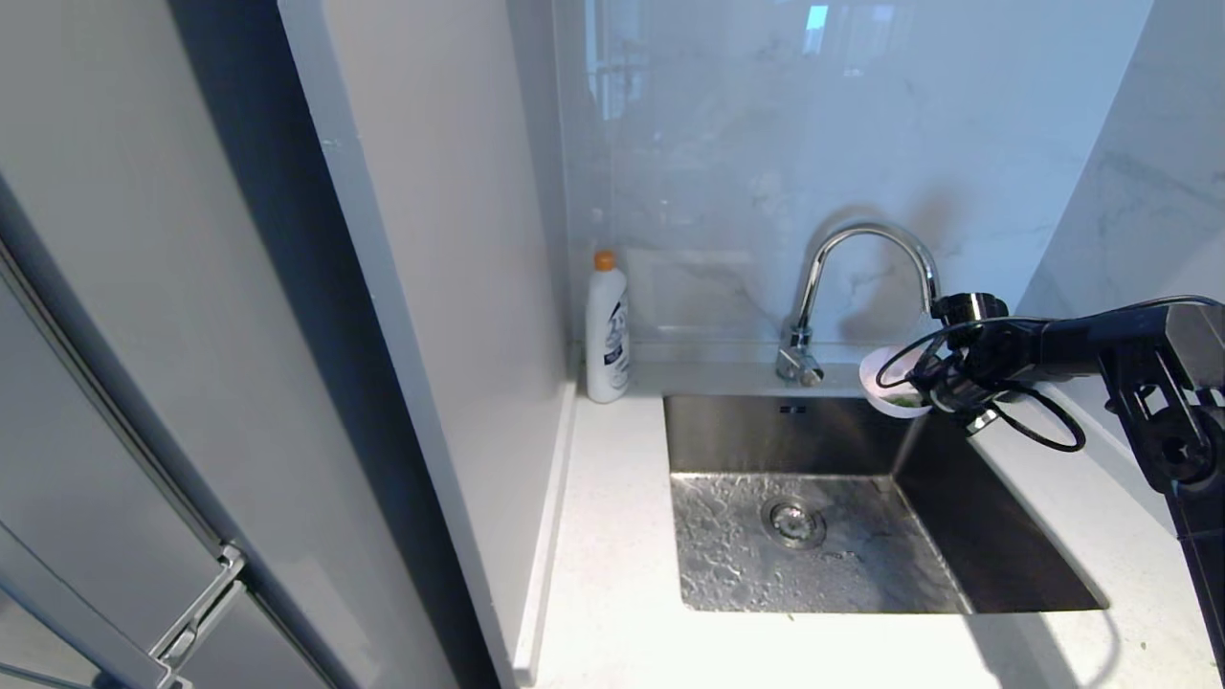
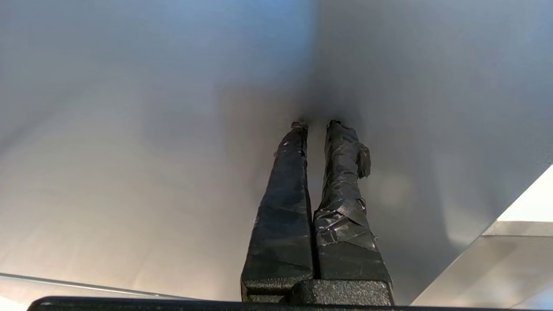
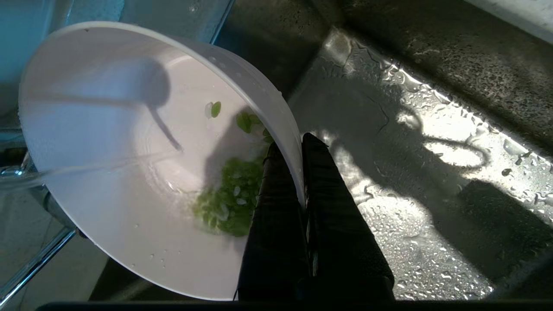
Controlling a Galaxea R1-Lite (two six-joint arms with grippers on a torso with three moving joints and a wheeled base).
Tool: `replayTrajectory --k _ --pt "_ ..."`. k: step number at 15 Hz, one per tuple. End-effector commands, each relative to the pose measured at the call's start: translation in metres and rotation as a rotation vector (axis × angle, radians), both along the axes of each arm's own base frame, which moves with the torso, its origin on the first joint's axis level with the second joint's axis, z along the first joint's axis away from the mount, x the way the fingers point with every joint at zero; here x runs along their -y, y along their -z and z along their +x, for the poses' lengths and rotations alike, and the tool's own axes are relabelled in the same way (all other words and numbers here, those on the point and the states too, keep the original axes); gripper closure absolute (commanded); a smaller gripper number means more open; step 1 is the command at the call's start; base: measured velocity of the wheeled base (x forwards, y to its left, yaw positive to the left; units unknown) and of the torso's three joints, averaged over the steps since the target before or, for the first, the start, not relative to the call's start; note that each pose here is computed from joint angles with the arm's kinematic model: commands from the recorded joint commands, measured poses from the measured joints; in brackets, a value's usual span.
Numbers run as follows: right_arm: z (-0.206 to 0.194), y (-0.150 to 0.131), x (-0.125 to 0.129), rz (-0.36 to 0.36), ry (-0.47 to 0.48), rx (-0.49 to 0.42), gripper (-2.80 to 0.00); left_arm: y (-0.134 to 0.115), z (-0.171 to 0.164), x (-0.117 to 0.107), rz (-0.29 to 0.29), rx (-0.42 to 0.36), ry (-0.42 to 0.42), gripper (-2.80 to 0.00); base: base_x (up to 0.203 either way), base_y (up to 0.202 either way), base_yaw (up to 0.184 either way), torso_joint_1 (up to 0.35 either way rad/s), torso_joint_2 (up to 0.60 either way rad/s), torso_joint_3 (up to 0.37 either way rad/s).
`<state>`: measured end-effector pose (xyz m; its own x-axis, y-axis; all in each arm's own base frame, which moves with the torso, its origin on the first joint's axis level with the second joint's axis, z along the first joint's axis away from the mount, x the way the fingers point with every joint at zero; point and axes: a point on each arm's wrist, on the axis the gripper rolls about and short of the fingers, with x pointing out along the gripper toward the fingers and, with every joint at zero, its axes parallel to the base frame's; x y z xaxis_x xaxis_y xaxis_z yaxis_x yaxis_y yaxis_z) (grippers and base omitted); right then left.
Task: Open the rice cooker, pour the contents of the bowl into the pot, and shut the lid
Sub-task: Fill a bowl with water from the tap
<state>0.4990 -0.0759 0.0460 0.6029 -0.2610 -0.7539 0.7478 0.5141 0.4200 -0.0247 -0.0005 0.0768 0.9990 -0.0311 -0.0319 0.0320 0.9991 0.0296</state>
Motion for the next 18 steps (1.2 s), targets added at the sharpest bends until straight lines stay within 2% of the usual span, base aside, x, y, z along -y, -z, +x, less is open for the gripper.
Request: replayTrajectory --k 1,18 --pt "-0.0007 -0.0017 -0.0003 0.002 0.004 0.0 0.0 0.0001 0.0 0.0 0.002 0.0 0.0 0.0 0.0 0.0 0.0 0.0 0.0 0.0" --pt "-0.004 -0.0066 -0.0034 0.025 0.004 -0.011 0.0 0.0001 0.0 0.0 0.002 0.0 0.001 0.0 0.0 0.0 0.0 0.0 0.0 0.0"
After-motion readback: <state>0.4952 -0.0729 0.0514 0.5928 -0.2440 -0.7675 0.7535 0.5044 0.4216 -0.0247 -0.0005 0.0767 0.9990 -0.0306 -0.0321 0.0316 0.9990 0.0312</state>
